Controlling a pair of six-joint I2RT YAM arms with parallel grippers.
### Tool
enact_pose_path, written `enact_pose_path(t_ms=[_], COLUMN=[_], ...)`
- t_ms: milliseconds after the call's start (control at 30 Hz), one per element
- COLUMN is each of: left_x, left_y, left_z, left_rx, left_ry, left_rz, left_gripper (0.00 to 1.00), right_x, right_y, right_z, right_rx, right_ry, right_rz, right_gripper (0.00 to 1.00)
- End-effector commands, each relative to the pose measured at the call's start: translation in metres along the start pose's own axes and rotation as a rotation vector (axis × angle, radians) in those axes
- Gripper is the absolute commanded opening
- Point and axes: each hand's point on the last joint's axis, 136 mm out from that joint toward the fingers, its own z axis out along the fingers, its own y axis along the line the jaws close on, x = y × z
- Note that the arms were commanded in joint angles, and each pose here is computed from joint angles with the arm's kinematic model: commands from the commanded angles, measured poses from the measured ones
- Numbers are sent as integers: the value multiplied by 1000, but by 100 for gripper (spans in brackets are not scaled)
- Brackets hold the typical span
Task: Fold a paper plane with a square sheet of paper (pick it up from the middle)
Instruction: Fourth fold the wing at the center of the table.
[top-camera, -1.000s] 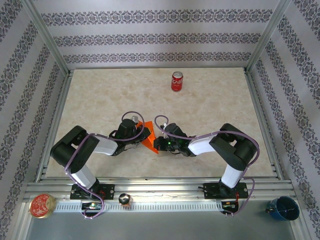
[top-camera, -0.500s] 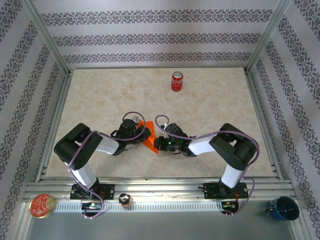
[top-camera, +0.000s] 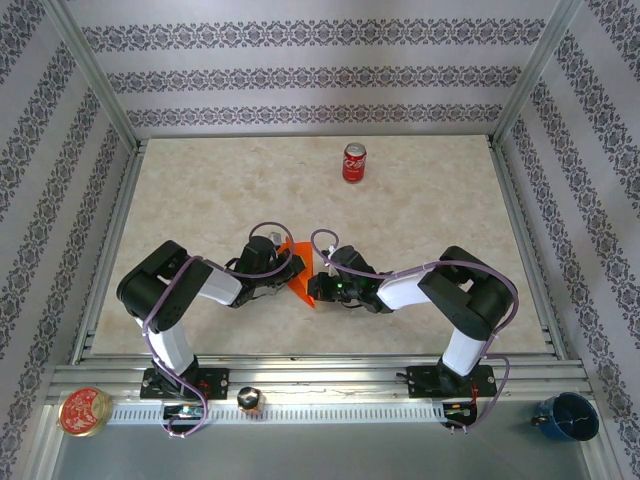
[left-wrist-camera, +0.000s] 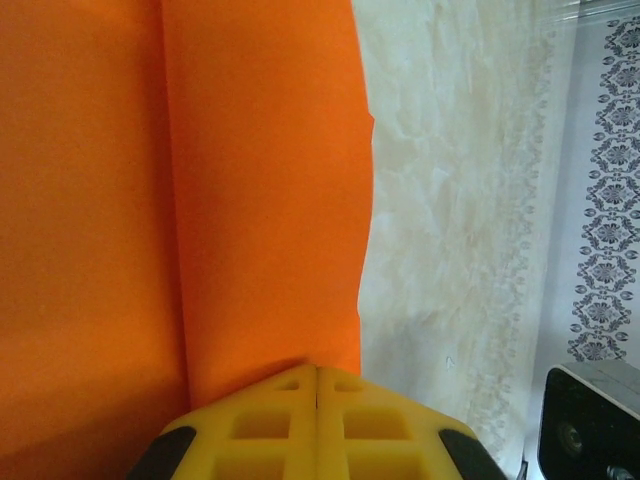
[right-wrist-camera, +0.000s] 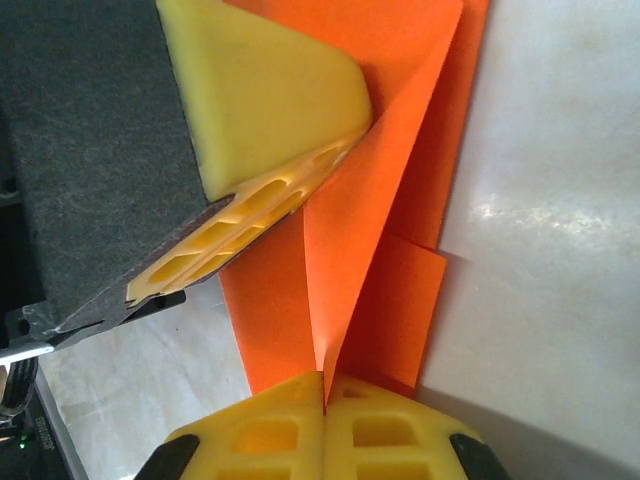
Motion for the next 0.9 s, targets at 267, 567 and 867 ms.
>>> enact_pose_path(t_ms=[267,567,867], left_x=[6,6,6], left_y=[22,20,21], left_z=[4,7,6], left_rx=[-64,-50,-56], left_ry=[40,43,39], left_rz=[-25,-33,-38], left_gripper=[0,0,0], right_x=[-4,5,21], right_y=[-2,7,-4], right_z=[-13,-12,-5], right_rx=[-14,-65,-66], right_ry=[22,104,163], right_rz=[80,126,170], right_gripper=[22,14,13])
